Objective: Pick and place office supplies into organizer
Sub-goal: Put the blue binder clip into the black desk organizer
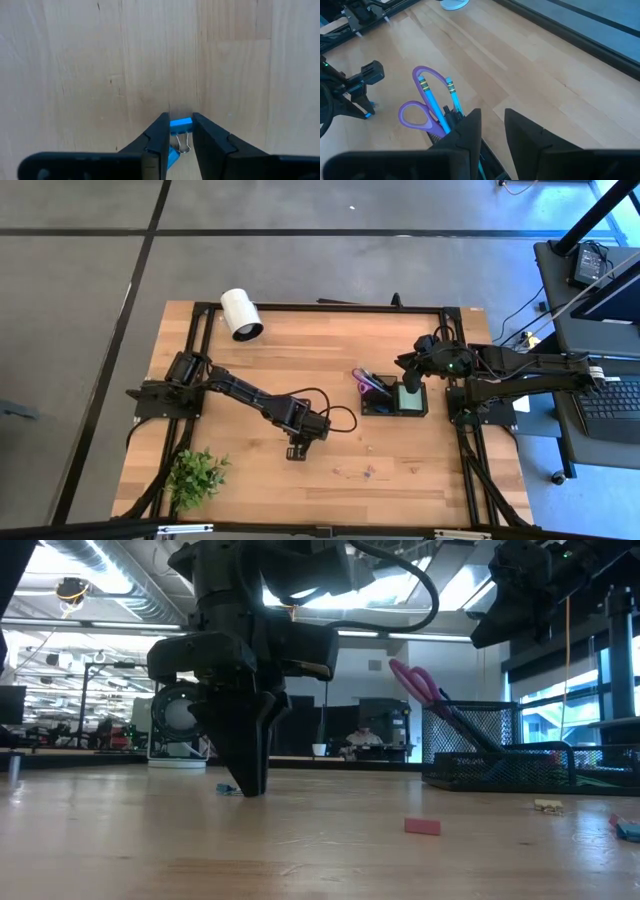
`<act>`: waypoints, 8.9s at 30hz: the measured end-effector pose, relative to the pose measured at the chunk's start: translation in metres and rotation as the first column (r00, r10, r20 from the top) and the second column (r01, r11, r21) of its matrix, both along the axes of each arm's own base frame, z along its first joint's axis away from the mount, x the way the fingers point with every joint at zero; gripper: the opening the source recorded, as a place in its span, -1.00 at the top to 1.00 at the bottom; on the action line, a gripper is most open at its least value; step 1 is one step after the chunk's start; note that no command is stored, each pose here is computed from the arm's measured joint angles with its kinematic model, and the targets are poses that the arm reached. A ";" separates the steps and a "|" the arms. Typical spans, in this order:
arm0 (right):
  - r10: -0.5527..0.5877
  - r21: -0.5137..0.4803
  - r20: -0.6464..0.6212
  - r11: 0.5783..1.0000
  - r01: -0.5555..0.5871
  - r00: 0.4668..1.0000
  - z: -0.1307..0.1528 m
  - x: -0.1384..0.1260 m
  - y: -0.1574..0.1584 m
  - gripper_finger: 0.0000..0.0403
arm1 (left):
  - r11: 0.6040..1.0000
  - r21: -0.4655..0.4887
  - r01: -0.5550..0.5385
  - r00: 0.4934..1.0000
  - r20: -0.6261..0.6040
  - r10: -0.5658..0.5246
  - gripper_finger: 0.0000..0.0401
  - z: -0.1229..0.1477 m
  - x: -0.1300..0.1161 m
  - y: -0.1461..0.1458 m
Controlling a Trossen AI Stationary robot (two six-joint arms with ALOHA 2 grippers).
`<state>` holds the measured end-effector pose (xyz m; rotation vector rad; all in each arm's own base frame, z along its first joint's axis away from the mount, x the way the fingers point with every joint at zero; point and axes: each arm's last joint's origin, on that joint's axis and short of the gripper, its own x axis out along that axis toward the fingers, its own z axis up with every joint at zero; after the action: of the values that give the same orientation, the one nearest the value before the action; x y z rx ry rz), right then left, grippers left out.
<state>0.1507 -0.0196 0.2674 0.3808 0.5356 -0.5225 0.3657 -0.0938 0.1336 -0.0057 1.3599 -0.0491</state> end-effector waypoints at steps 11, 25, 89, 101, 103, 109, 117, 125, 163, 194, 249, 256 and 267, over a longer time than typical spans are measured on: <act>-0.001 0.002 0.001 1.000 0.001 1.000 0.000 0.000 0.000 0.55 | 0.993 -0.117 0.004 0.988 0.155 0.014 0.65 0.030 0.007 0.007; -0.004 0.005 0.004 1.000 0.004 1.000 0.000 0.000 0.000 0.55 | 0.987 0.053 0.149 0.871 0.465 -0.156 0.65 0.050 0.035 0.030; -0.006 0.007 0.014 1.000 0.006 1.000 0.001 0.000 0.000 0.55 | 0.983 0.131 -0.126 0.615 0.788 -0.027 0.52 -0.020 0.096 0.074; -0.005 0.005 0.012 1.000 0.005 1.000 0.001 0.000 0.000 0.55 | 0.985 0.136 -0.110 0.651 0.759 -0.032 0.45 -0.002 0.090 0.073; -0.005 0.005 0.011 1.000 0.005 1.000 0.001 0.000 0.000 0.55 | 0.987 0.144 -0.065 0.691 0.721 -0.059 0.44 0.005 0.085 0.072; -0.001 0.001 0.008 1.000 0.001 1.000 0.001 0.000 0.000 0.55 | 0.991 0.133 0.032 0.830 0.548 -0.101 0.44 0.032 0.058 0.065; 0.016 -0.022 -0.006 1.000 -0.017 1.000 0.000 0.000 0.000 0.55 | 0.962 -0.120 -0.244 0.939 0.219 0.266 0.40 0.055 0.011 0.056; 0.029 -0.039 -0.009 0.999 -0.029 1.000 0.001 0.001 0.000 0.55 | 0.817 -0.198 -0.541 0.837 -0.034 0.546 0.21 0.047 -0.005 0.042; 0.039 -0.055 -0.012 0.998 -0.040 0.999 0.000 0.006 0.000 0.55 | 0.738 -0.029 -0.674 0.730 -0.177 0.660 0.44 0.000 -0.008 0.019; 0.037 -0.052 -0.007 0.998 -0.038 0.999 0.000 0.006 0.000 0.55 | 0.916 -0.048 -0.399 0.917 -0.019 0.399 0.72 0.023 0.016 0.029; 0.037 -0.051 -0.002 0.998 -0.037 0.999 0.001 0.006 0.000 0.55 | 0.930 -0.110 -0.351 0.641 0.696 0.324 0.72 0.005 0.111 0.072; 0.037 -0.051 -0.002 0.998 -0.037 0.999 0.001 0.006 0.000 0.55 | 0.932 -0.111 -0.345 0.651 0.687 0.323 0.70 0.000 0.111 0.073; 0.037 -0.051 -0.002 0.998 -0.037 0.999 0.001 0.006 0.000 0.55 | 0.932 -0.110 -0.346 0.653 0.685 0.323 0.64 -0.003 0.112 0.073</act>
<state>0.1569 -0.0200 0.2680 0.3212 0.5283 -0.4999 0.4773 -0.0210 0.1311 -0.1993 0.5717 0.2667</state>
